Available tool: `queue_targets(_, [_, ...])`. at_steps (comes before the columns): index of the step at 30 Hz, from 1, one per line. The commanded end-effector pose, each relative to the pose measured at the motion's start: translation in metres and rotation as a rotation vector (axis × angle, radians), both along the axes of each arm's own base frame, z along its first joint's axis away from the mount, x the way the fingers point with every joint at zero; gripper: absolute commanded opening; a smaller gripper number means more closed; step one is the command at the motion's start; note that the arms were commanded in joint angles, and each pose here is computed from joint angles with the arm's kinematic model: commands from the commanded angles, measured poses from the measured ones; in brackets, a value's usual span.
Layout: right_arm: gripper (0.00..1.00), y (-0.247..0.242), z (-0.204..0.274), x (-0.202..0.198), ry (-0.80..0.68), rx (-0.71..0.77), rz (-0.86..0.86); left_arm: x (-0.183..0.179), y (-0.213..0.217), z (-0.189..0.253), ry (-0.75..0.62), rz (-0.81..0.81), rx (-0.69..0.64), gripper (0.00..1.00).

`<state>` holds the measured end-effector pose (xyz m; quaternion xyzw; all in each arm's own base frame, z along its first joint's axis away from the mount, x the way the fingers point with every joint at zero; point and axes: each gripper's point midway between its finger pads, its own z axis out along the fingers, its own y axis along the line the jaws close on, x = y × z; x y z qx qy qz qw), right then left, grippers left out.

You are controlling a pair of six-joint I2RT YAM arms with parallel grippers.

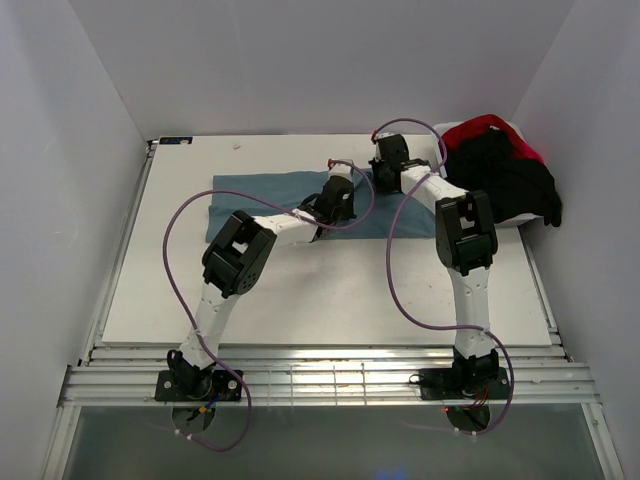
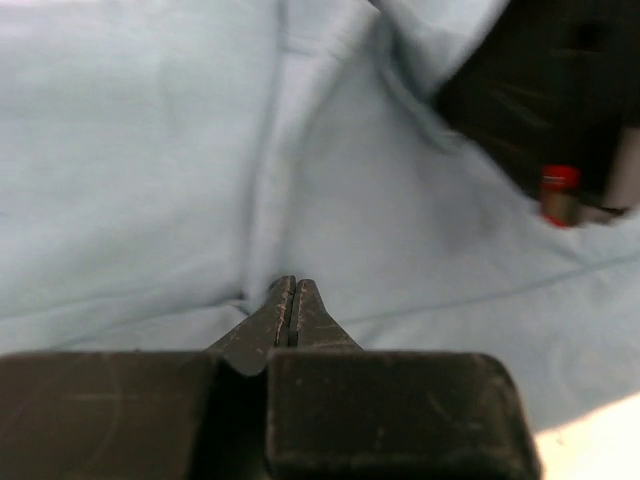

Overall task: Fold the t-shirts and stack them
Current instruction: Fold the other side of the tshirt into a rectangle

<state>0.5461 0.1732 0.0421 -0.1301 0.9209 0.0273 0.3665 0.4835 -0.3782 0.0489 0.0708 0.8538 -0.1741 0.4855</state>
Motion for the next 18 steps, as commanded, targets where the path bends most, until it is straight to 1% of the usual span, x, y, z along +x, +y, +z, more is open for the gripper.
queue_targets(1, [0.08, -0.020, 0.033, 0.025, -0.112, -0.096, -0.084, 0.012, 0.007, 0.020, -0.042, 0.025, -0.024, 0.00])
queue_targets(6, [0.10, -0.038, 0.058, 0.045, -0.193, -0.159, -0.154, 0.012, 0.011, 0.018, -0.037, 0.027, -0.025, 0.00])
queue_targets(7, [0.11, -0.045, 0.064, 0.051, -0.221, -0.174, -0.186, 0.013, 0.012, 0.018, -0.038, 0.029, -0.026, 0.00])
queue_targets(9, [0.15, -0.048, 0.073, 0.060, -0.260, -0.185, -0.196, 0.013, 0.012, 0.020, -0.040, 0.027, -0.028, 0.00])
queue_targets(11, [0.24, -0.056, 0.081, 0.070, -0.299, -0.210, -0.223, 0.013, 0.013, 0.020, -0.041, 0.027, -0.028, 0.00])
queue_targets(12, [0.27, -0.056, 0.081, 0.076, -0.311, -0.218, -0.230, 0.012, 0.014, 0.020, -0.040, 0.028, -0.026, 0.00])
queue_targets(13, [0.32, -0.063, 0.082, 0.080, -0.321, -0.239, -0.253, 0.012, 0.015, 0.021, -0.041, 0.030, -0.027, 0.00])
queue_targets(14, [0.35, -0.067, 0.079, 0.083, -0.321, -0.254, -0.265, 0.011, 0.016, 0.021, -0.041, 0.031, -0.027, 0.00])
queue_targets(15, [0.40, -0.069, 0.083, 0.085, -0.335, -0.265, -0.272, 0.011, 0.017, 0.028, -0.052, 0.034, -0.029, 0.00])
queue_targets(16, [0.49, -0.076, 0.083, 0.085, -0.337, -0.277, -0.290, 0.011, 0.019, 0.031, -0.058, 0.037, -0.028, 0.00])
queue_targets(17, [0.53, -0.078, 0.092, 0.084, -0.357, -0.272, -0.301, 0.010, 0.020, 0.035, -0.065, 0.041, -0.026, 0.00])
queue_targets(18, [0.53, -0.080, 0.099, 0.085, -0.386, -0.265, -0.314, 0.009, 0.023, 0.043, -0.078, 0.045, -0.027, 0.00])
